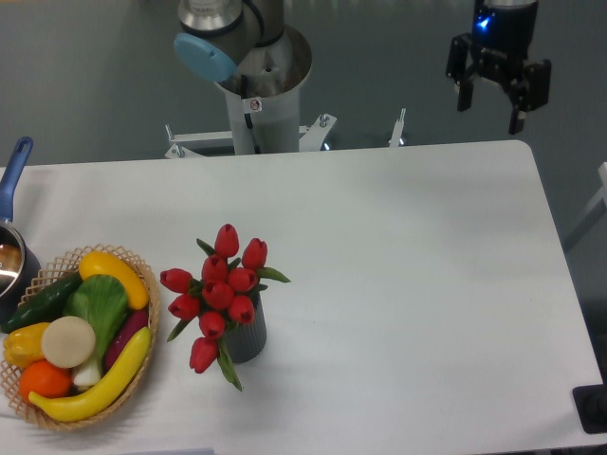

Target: Pick up the flowers from the vase

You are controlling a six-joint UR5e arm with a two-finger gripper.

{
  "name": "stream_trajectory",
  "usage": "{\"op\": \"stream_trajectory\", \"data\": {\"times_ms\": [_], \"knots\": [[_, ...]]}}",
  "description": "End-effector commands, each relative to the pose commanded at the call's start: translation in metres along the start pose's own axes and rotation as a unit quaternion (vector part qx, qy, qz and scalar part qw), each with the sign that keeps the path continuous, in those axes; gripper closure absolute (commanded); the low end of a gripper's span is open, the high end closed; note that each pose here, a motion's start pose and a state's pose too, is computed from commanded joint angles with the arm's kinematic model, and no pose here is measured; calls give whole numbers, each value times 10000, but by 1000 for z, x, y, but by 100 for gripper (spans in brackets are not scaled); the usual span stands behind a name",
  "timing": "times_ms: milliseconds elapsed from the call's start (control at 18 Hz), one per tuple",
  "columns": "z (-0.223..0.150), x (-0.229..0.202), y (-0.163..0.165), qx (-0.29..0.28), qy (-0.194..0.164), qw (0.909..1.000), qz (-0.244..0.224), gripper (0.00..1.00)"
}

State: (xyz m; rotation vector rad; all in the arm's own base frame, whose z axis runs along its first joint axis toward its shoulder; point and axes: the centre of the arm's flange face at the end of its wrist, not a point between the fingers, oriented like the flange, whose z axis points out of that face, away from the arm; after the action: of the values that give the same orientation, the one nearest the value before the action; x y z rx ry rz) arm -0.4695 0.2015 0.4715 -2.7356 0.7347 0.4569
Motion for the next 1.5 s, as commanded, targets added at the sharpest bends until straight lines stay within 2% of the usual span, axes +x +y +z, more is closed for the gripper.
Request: {"op": "stream_trajectory", "data": {"times_ms": [389, 500, 611, 778, 944, 1111, 1333, 1500], "knots": [[6, 4, -2, 149, 5, 9999, -60, 0], [13, 9, -5, 511, -43, 9973, -521, 0], [15, 9, -7, 561, -84, 9942, -910, 0], [20, 13, -11, 598, -58, 9909, -1205, 0], [38, 25, -20, 913, 106, 9817, -1670, 0], [44, 28, -27, 1080, 155, 9782, -1765, 0], [57, 33, -63, 1168, 443, 9681, -2173, 0], [67, 35, -87, 1323, 607, 9660, -2137, 0]]}}
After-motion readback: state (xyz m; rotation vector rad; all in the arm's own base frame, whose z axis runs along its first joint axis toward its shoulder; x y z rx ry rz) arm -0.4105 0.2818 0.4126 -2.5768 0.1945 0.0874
